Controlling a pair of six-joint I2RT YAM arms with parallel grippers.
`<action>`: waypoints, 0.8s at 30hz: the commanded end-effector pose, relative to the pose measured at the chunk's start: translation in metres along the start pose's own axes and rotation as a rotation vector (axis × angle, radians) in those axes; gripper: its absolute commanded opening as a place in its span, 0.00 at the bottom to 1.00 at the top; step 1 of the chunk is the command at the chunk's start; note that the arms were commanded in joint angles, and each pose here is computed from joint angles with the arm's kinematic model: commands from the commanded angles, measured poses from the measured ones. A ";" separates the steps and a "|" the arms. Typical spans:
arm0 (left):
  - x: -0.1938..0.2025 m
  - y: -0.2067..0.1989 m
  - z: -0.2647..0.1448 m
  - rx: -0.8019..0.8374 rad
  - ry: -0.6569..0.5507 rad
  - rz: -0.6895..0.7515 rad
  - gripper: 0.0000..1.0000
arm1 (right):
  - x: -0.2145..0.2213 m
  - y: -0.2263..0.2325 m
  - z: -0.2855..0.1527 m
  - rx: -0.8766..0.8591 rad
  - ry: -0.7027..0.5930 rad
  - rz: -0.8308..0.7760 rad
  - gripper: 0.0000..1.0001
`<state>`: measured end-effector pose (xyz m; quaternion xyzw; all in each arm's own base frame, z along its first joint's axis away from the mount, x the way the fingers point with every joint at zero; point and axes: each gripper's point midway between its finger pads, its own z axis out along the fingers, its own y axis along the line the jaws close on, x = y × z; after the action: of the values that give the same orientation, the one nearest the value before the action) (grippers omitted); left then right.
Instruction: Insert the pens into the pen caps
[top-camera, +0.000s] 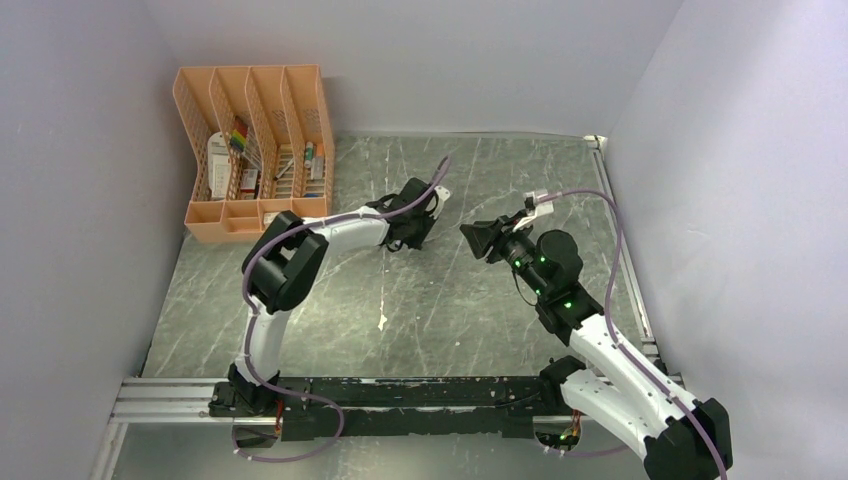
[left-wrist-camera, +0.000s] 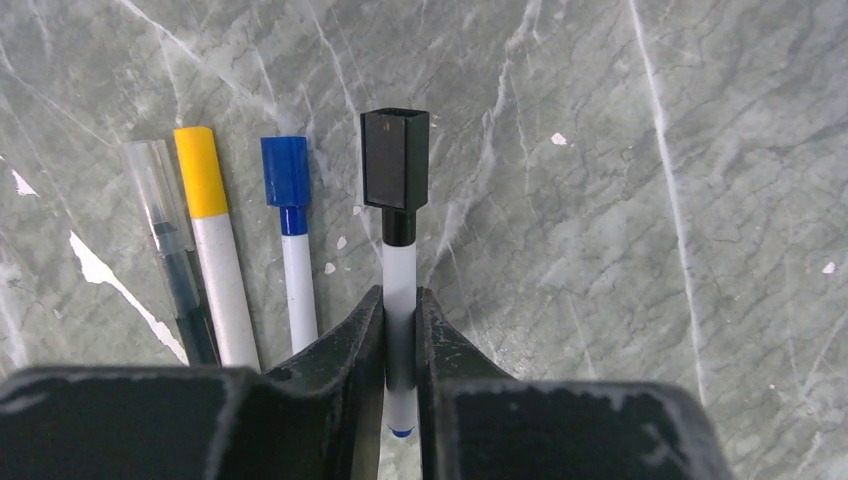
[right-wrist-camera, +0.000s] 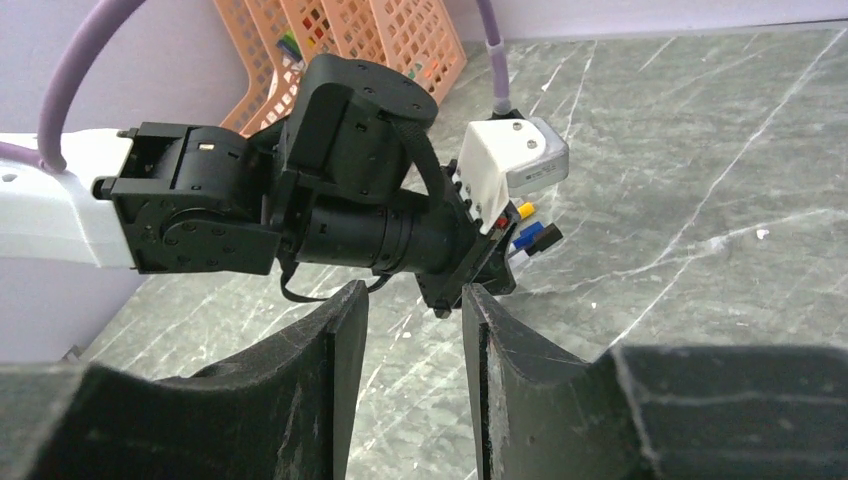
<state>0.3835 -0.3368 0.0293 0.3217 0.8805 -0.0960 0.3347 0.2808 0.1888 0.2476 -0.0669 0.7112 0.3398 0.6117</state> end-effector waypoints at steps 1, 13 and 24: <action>0.003 0.004 0.004 -0.015 0.046 0.025 0.25 | 0.003 -0.002 -0.003 0.002 0.001 -0.009 0.39; -0.025 0.003 -0.024 -0.008 -0.094 -0.010 0.49 | 0.009 -0.007 -0.001 0.024 0.021 0.001 0.39; -0.119 0.002 -0.162 0.063 -0.602 -0.122 0.50 | 0.031 -0.026 0.008 0.112 0.107 0.030 0.40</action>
<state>0.3682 -0.3252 0.1646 0.2770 0.8094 -0.1703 0.4890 0.2872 0.1874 0.2239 -0.0565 0.7388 0.3223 0.5892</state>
